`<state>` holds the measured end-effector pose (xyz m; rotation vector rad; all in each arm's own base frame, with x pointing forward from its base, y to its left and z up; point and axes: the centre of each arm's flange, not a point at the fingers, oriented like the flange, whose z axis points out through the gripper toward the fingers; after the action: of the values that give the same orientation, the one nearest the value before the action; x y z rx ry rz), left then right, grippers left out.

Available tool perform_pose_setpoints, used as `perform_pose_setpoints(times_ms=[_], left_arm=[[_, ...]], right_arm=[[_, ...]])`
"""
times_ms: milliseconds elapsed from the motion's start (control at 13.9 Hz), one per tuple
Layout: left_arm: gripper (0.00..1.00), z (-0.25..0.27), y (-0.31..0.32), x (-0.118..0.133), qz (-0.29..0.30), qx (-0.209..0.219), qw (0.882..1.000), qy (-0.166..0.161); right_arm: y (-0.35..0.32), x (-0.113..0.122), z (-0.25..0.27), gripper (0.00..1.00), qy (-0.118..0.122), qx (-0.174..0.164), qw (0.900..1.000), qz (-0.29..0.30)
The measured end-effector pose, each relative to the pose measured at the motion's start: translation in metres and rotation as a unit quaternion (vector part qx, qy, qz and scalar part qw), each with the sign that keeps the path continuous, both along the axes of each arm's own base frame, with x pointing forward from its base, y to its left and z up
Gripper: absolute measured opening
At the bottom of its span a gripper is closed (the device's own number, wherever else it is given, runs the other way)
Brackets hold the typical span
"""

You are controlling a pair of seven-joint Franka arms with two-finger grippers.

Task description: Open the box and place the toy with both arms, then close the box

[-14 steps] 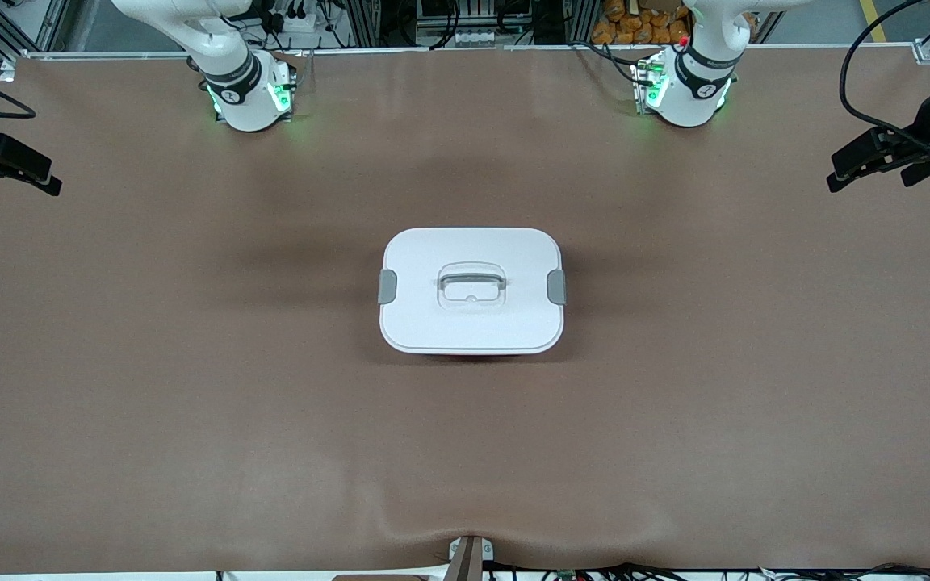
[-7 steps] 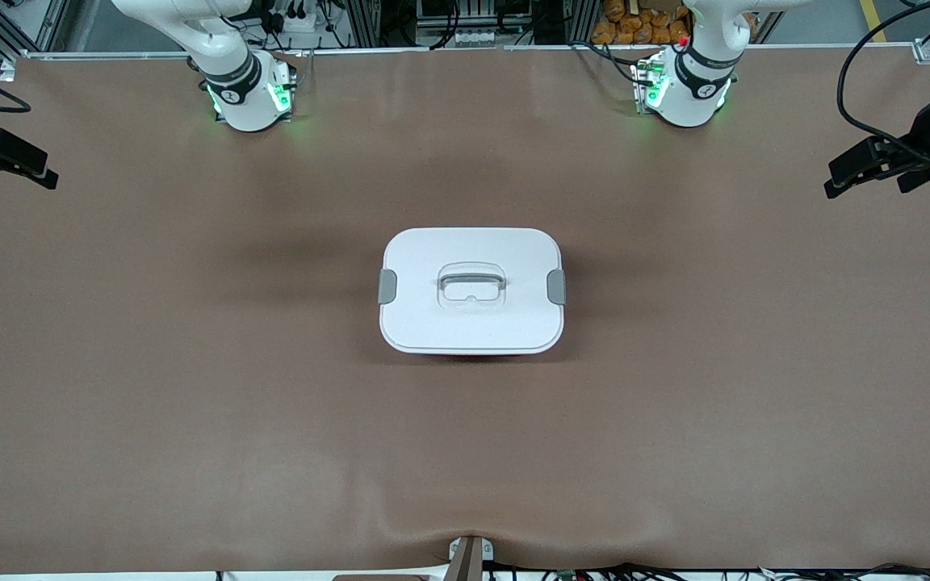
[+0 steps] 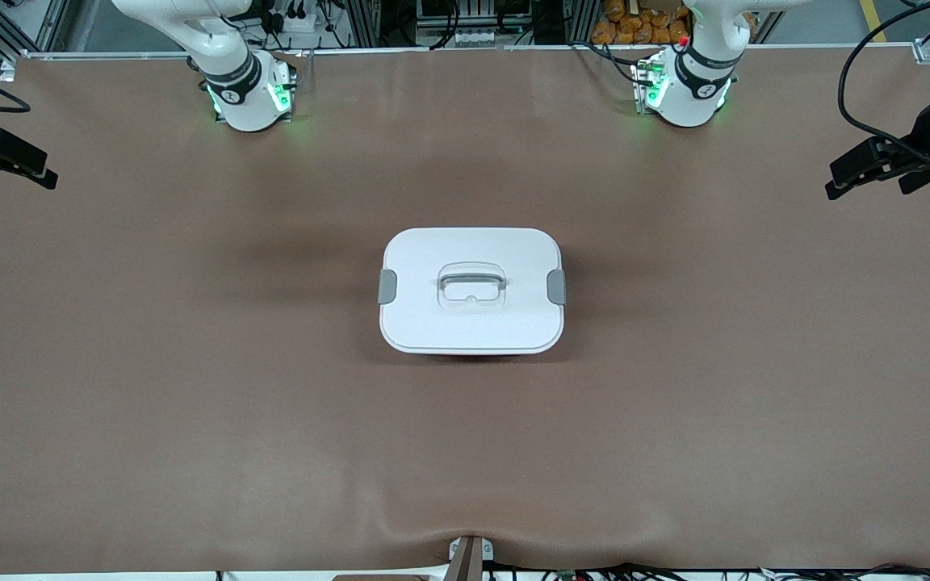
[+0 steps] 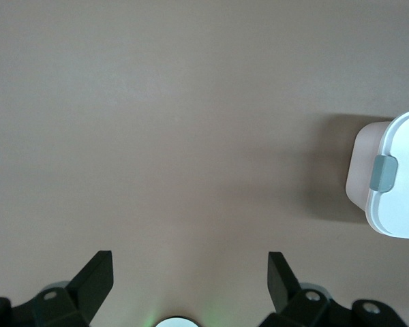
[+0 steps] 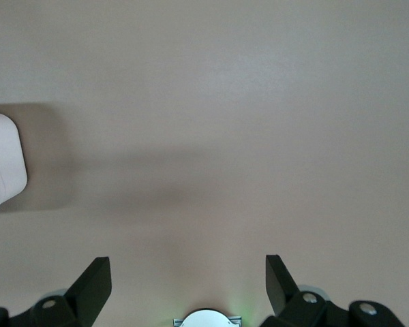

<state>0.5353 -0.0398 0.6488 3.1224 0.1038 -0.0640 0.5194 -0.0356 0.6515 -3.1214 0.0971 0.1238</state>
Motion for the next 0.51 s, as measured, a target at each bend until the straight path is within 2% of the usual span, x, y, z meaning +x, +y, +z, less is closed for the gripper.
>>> perform_pose_setpoints(times_ms=[505], left_arm=[[1.0, -0.0003, -0.0025, 0.0, -0.002, 0.0, 1.0, 0.0]], right_arm=[[-0.0017, -0.0001, 0.0028, 1.0, -0.003, -0.006, 1.0, -0.001]])
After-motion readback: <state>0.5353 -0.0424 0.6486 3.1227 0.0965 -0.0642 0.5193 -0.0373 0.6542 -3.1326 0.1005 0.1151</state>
